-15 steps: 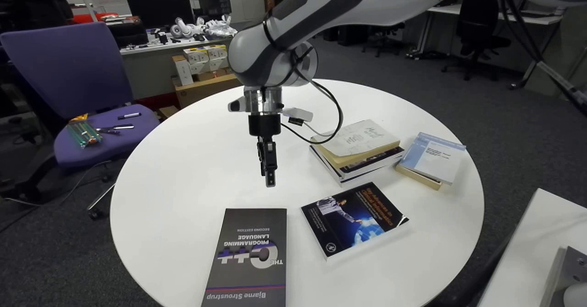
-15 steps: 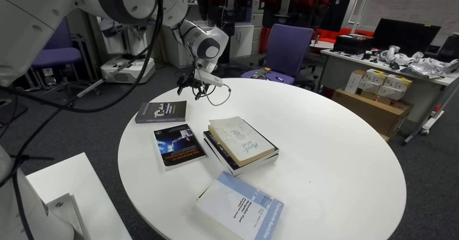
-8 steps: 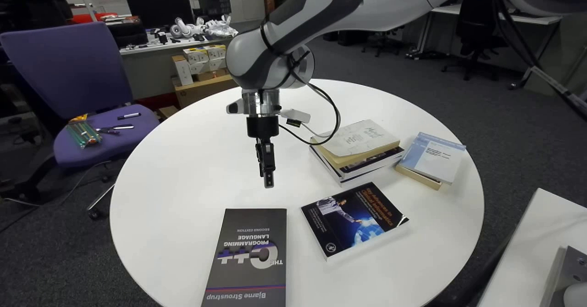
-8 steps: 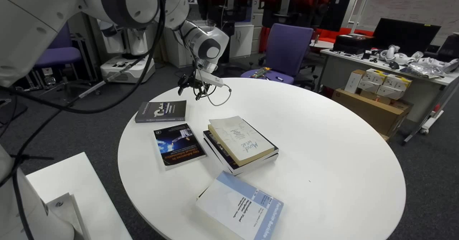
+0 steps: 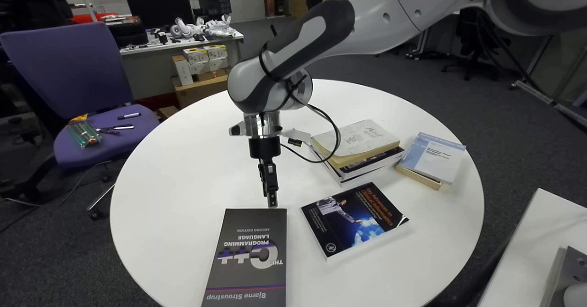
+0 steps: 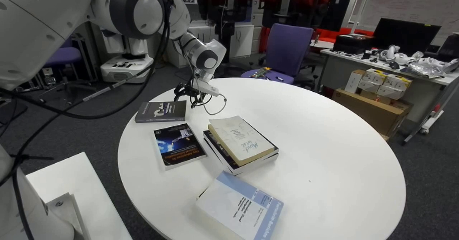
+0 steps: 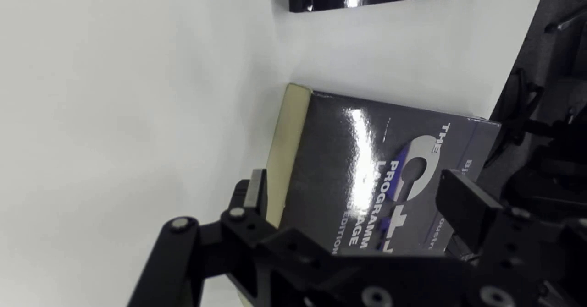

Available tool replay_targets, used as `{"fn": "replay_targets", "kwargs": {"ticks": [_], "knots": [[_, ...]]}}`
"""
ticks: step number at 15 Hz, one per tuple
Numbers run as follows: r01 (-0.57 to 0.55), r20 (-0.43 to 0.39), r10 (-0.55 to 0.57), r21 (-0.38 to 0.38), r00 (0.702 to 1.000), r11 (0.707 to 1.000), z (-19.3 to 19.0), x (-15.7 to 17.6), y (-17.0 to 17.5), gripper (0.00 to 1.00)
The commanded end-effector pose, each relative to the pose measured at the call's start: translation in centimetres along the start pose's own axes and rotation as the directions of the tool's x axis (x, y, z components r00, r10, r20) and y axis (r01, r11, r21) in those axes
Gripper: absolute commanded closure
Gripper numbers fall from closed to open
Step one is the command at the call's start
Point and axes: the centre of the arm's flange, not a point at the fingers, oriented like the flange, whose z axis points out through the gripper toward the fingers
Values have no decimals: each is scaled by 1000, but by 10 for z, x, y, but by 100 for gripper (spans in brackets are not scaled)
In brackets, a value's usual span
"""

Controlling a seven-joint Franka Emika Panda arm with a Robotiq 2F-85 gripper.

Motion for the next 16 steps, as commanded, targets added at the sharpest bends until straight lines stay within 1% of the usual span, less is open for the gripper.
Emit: {"fn": "replay_targets", "kwargs": {"ticks": [1,7,13,14,15,16], "knots": [[9,9,-9,7,1000,1000,12,12,6,0],[30,22,-30,14,999,999,28,21,2,0],[49,68,-50,5,996,999,43,25,-1,0],[65,77,-65,1,995,998,45,26,-3,25],[73,94,-72,-5,993,997,47,27,-4,28],[82,103,-80,-10,991,997,48,28,-5,34]]}}
